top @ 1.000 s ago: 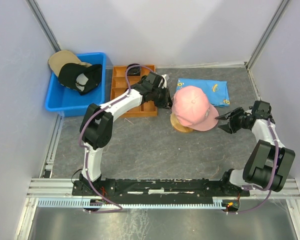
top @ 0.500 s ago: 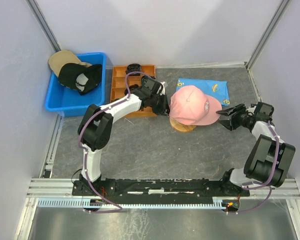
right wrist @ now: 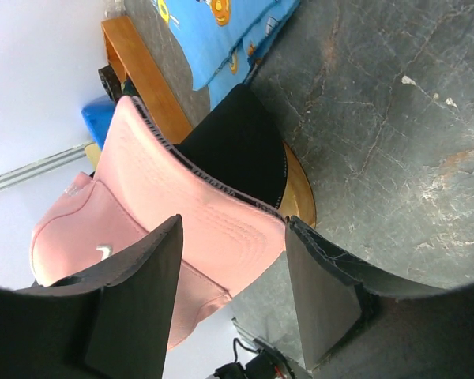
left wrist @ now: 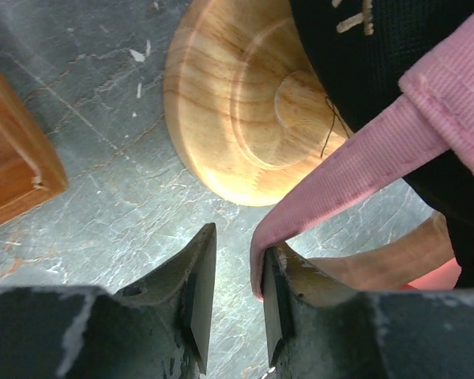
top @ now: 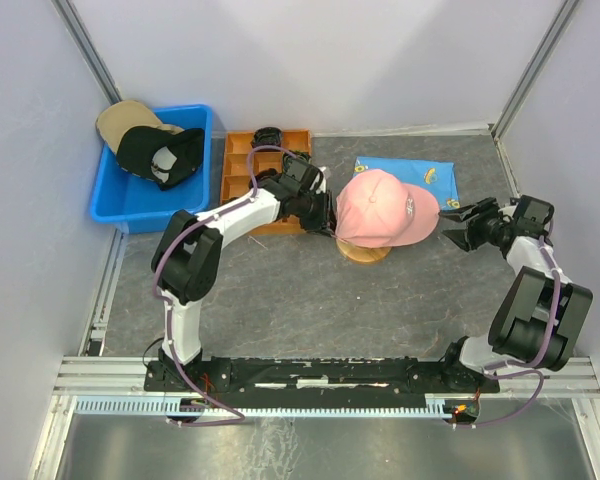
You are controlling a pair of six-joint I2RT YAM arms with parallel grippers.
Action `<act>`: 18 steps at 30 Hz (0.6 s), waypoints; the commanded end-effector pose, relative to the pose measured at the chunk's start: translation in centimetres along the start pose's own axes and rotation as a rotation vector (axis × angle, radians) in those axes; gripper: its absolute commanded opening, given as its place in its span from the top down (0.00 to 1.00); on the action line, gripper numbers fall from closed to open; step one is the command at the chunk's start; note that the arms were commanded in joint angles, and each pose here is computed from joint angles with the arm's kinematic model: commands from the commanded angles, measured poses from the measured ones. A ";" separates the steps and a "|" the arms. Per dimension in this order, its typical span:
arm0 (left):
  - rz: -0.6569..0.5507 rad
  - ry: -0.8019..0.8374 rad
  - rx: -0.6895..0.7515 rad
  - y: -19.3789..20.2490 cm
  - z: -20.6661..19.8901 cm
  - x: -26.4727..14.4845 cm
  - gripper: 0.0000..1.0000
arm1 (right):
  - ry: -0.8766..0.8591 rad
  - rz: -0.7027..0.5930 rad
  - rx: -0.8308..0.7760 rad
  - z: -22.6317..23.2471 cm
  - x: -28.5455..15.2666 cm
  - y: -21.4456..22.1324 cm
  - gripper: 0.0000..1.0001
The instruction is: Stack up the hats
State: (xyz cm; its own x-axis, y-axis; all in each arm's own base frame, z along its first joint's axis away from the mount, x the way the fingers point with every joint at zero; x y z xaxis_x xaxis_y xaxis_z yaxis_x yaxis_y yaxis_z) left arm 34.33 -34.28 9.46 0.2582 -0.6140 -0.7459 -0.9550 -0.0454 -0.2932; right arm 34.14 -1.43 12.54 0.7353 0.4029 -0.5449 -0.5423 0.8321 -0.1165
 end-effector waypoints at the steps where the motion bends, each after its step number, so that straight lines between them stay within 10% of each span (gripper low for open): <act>1: -0.040 -0.053 0.008 -1.7 0.7 -2.8 0.62 | -0.009 -0.072 -0.092 2.0 -1.5 -1.3 0.38; 18: -0.223 0.116 -0.097 -8.5 -2.2 -9.9 0.45 | 0.006 -0.058 -0.078 1.9 -1.4 -1.2 0.38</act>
State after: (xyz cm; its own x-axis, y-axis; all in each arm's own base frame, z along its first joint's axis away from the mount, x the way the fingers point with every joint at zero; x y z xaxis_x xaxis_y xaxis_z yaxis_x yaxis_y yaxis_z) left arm 39.68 -28.32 17.65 0.4361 -0.5952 -0.6749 -0.8969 -0.2262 -0.3801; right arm 33.37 -1.62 13.15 0.7293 0.3699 -0.5756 -0.5369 0.8308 -0.1464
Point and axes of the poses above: each gripper's point midway between its finger pads, its own x axis out along the fingers, its own z axis along the line the jaws close on, y = z × x, the point moved 1 cm from there along -x, back along the fingers, and after that the axes turned 7 degrees about -x, right-handed, at the moved point
